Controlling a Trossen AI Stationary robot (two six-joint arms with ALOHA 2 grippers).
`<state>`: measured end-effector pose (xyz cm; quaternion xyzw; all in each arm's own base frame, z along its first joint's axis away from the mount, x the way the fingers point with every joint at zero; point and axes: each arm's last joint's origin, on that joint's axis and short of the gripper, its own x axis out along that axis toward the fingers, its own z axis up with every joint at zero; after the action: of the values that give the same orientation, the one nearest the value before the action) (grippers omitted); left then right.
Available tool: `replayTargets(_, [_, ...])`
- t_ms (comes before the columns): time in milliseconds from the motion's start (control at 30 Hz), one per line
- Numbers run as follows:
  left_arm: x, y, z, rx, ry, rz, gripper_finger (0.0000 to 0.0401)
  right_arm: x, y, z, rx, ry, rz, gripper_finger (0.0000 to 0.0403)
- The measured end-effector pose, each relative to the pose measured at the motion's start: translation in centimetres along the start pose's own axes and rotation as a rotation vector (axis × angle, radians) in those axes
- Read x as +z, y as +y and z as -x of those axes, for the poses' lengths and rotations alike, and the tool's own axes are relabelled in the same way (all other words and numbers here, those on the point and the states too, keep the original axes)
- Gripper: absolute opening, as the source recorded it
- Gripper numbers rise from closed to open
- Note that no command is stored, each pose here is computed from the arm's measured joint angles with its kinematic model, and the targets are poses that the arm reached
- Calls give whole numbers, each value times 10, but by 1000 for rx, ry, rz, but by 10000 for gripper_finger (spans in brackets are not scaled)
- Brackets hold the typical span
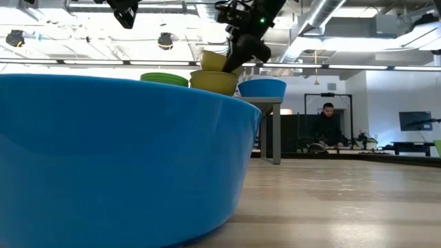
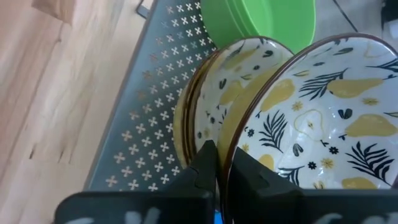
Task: Pick & Place Mini bowls
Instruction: Stack the white patterned bowl on top of the other white patterned bowls on the shelf
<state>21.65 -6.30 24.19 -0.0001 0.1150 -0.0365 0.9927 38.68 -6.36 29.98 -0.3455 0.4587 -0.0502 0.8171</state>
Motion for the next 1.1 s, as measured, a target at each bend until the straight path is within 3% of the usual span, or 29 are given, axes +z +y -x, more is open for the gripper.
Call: replayTargets(1100, [0,0,0,0,0,0,90,-2,-2,-1,-16,9,-34,64])
